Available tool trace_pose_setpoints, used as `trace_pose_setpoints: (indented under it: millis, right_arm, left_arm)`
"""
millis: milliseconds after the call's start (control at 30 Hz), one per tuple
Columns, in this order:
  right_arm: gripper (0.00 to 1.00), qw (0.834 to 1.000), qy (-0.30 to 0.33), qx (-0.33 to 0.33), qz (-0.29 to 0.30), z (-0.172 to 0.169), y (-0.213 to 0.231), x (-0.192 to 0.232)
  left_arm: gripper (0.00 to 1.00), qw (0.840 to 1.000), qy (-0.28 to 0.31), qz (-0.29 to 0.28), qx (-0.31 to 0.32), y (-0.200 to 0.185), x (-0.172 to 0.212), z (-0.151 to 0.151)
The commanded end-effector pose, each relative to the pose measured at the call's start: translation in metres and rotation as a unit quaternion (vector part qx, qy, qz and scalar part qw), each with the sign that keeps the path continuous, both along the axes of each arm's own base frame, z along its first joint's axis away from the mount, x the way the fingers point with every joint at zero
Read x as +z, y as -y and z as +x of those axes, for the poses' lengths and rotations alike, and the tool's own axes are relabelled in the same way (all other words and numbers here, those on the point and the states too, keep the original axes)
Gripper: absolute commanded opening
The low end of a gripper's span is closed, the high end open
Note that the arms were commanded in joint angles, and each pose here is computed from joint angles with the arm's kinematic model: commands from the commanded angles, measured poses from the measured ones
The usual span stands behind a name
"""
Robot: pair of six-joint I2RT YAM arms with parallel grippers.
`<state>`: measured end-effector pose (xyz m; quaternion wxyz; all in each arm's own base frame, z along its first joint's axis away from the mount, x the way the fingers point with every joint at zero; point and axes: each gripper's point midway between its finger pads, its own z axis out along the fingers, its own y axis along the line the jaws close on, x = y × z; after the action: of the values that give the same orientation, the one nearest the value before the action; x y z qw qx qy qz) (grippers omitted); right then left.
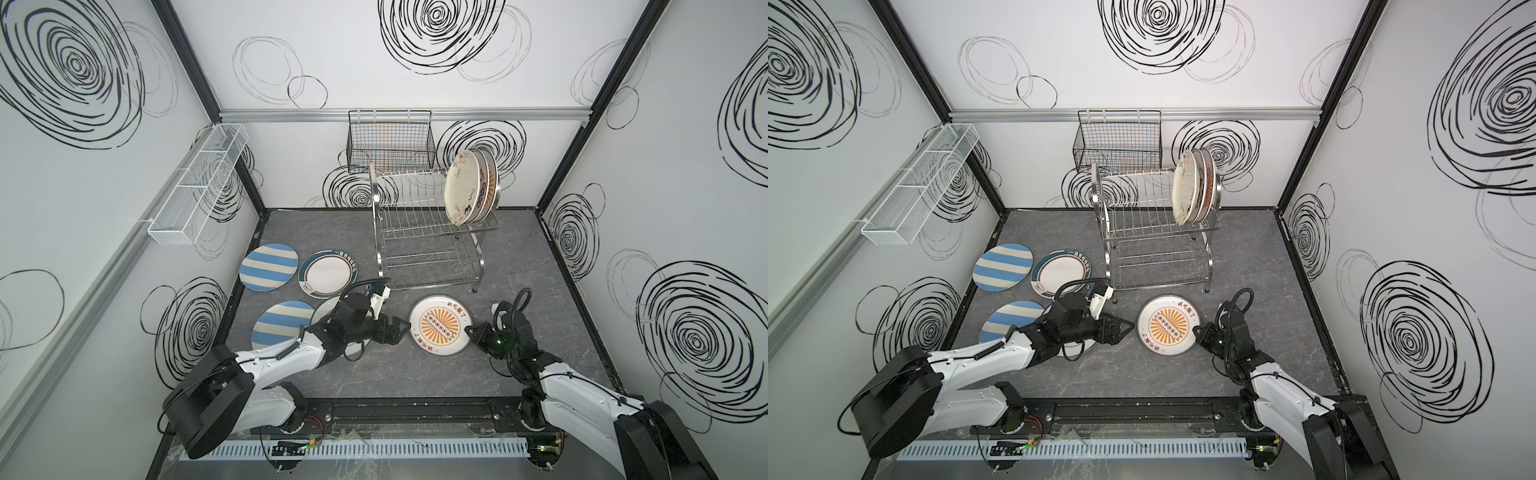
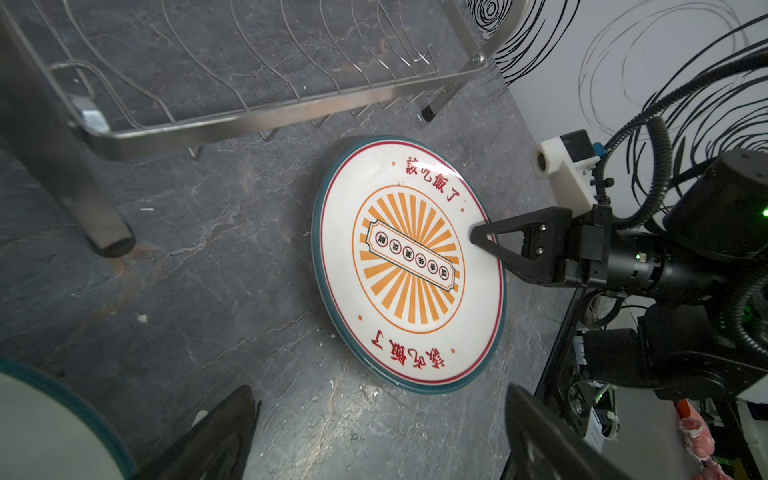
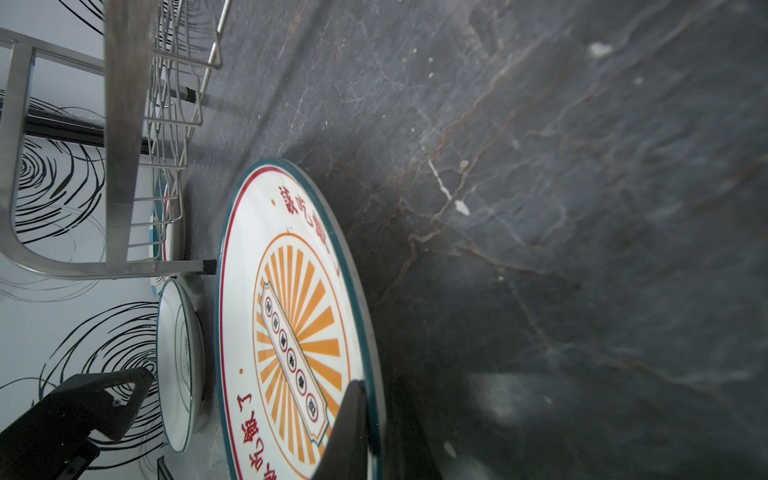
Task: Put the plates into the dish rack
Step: 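Pinch the sunburst plate rim with the right gripper and tilt it up, then lift the sunburst plate upright with the right gripper toward the rack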
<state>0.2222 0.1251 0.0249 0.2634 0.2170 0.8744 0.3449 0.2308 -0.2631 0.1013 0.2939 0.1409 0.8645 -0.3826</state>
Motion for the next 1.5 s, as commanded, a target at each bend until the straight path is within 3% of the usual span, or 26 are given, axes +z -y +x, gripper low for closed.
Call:
trace_pose_setpoints:
  millis: [0,200,400,767,1467]
  right_arm:
    - [0.02,0.999,-0.036,0.001,-0.038,-0.009,0.009,-0.012]
    - [0.00,0.998,-0.023,0.018,-0.050,-0.005,0.007,0.012]
    - [0.00,0.998,0.009,0.043,-0.052,-0.004,0.002,0.047]
    - [0.00,0.988,0.049,0.126,-0.076,-0.014,-0.020,0.111]
    - [0.00,0.938,0.243,0.230,-0.091,0.015,-0.078,0.301]
  left_arm:
    - [0.96,0.999,0.033,0.003,0.011,-0.002,0.024,0.013]
    - [0.96,0.999,0.044,0.019,0.023,-0.020,0.051,0.035]
    - [0.96,0.998,0.041,-0.023,0.045,-0.046,0.077,0.051]
    - [0.96,0.991,0.098,0.016,0.086,-0.094,0.103,0.080]
    - [0.96,0.987,0.099,-0.005,0.126,-0.120,0.108,0.099]
